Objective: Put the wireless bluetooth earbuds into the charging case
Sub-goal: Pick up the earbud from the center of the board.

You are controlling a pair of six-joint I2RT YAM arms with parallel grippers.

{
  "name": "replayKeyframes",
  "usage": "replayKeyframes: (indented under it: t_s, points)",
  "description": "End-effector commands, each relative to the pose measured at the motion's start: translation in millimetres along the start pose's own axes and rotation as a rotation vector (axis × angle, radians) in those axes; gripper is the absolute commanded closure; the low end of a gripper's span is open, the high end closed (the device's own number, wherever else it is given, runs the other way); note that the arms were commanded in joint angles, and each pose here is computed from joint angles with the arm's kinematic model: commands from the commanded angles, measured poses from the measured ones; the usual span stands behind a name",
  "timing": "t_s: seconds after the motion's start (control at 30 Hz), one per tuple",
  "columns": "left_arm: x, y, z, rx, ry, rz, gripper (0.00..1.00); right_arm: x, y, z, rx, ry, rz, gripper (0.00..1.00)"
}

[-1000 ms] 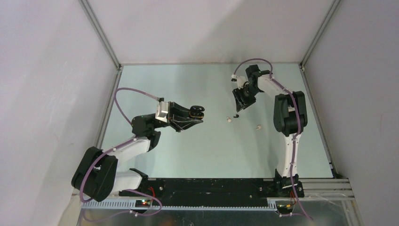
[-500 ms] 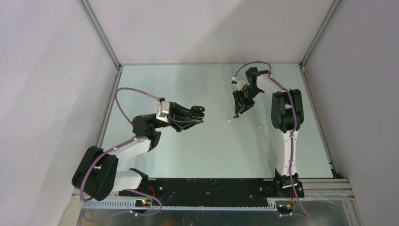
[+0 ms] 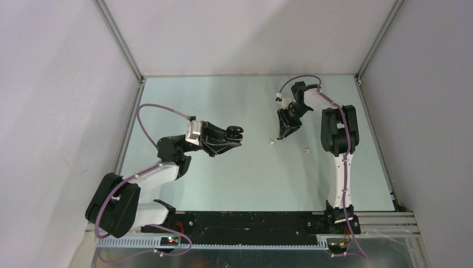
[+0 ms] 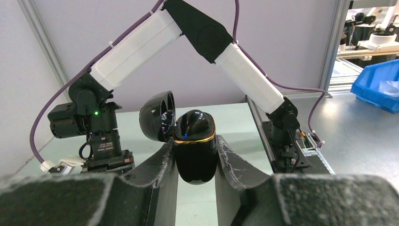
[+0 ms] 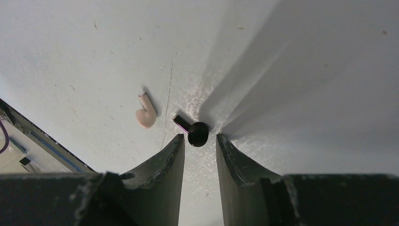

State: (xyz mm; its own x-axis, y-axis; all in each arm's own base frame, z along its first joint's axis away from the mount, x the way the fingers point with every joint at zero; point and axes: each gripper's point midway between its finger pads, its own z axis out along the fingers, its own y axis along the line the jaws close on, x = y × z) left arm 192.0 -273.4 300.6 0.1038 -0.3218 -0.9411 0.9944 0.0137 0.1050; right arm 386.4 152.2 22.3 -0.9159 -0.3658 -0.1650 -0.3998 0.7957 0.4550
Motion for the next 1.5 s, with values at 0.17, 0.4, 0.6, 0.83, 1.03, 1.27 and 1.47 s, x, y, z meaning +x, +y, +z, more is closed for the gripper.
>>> replayKeyframes:
  t_s: [0.17, 0.4, 0.6, 0.83, 1.03, 1.27, 1.47]
  points:
    - [-10, -3, 4, 0.033, -0.018, 0.081, 1.0, -12, 2, -1, 0.022, -0.021, -0.013, 0.71]
    - [-9, -4, 4, 0.034, -0.014, 0.081, 1.0, -13, 4, 2, 0.009, -0.023, -0.021, 0.8]
    - [-7, -3, 4, 0.032, -0.009, 0.077, 1.0, -21, 16, -25, -0.001, -0.105, -0.102, 0.82]
    - [-3, 3, 4, 0.006, -0.005, 0.048, 1.0, -31, 47, -105, 0.143, -0.348, -0.399, 0.82]
    - [1, 9, 4, -0.022, 0.002, 0.022, 1.0, -34, 85, -179, 0.398, -0.593, -0.692, 0.81]
    - [8, 20, 4, -0.076, 0.014, -0.027, 1.0, -18, 178, -246, 0.551, -0.794, -1.017, 0.78]
    - [15, 24, 4, -0.09, 0.048, -0.057, 1.0, 8, 244, -265, 0.628, -0.864, -1.245, 0.76]
